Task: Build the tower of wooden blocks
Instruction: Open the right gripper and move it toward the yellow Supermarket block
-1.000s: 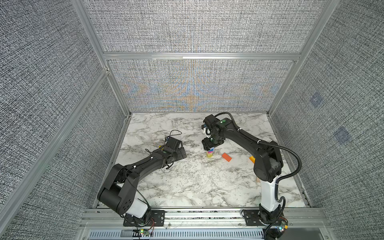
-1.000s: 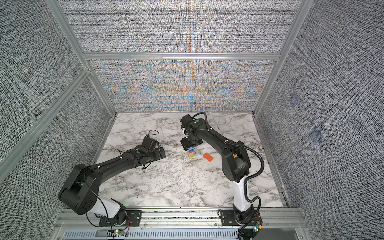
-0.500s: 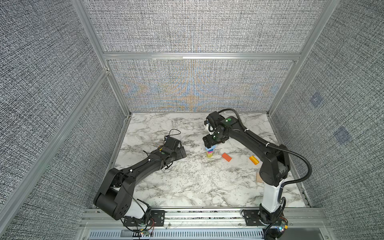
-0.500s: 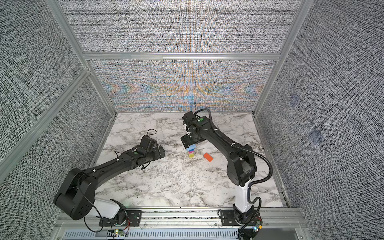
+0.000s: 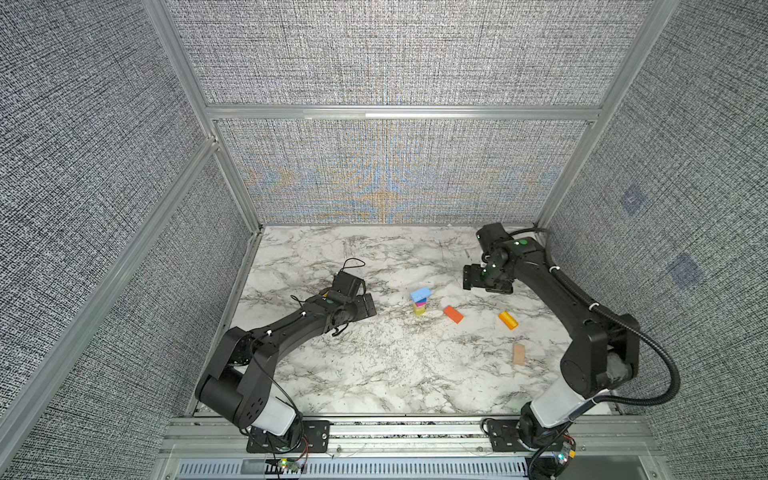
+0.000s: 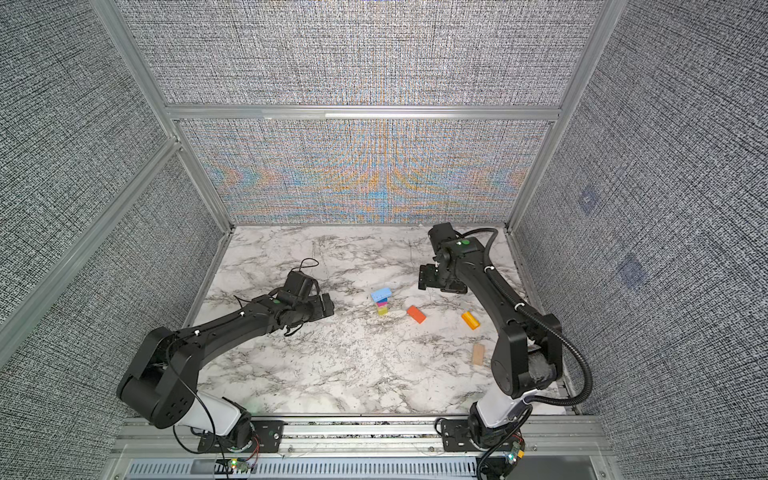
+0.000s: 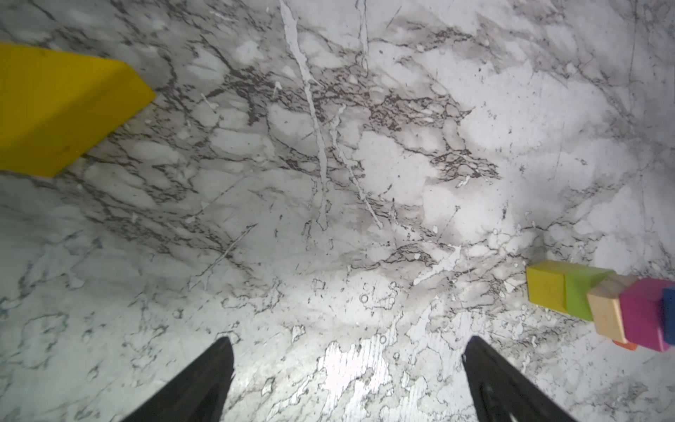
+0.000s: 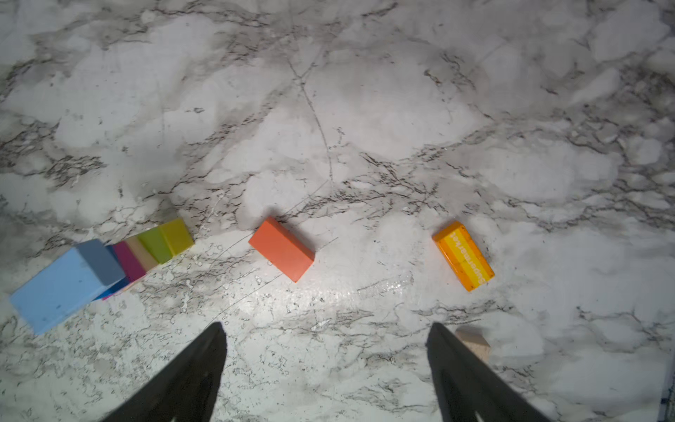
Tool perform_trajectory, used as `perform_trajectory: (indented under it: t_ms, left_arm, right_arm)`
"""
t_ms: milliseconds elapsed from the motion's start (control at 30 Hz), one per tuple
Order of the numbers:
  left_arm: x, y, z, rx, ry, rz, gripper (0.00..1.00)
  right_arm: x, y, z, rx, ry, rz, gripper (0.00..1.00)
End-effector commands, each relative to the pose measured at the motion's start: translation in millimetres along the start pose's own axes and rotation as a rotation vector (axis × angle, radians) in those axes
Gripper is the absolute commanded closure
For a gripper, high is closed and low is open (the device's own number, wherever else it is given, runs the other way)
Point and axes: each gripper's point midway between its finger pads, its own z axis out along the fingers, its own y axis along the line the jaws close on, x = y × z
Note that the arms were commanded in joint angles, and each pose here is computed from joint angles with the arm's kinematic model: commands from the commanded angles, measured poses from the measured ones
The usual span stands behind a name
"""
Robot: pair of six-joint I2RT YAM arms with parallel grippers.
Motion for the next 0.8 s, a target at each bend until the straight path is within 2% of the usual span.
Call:
perform_trajectory:
  t_ms: [0, 400, 767]
  left_arm:
    - [11, -3, 6, 0.022, 0.060, 0.015, 0.01]
    - [14, -14, 18, 0.039, 0.064, 0.034, 0.01]
    - [18, -23, 31, 0.050, 0.066, 0.053, 0.01]
  right_arm:
    - [9, -27, 5, 0.054, 0.002, 0.119, 0.11]
    - [53, -95, 52, 0.053, 0.087, 0.364, 0.11]
    - [65, -117, 96, 0.050, 0.146, 0.450, 0.11]
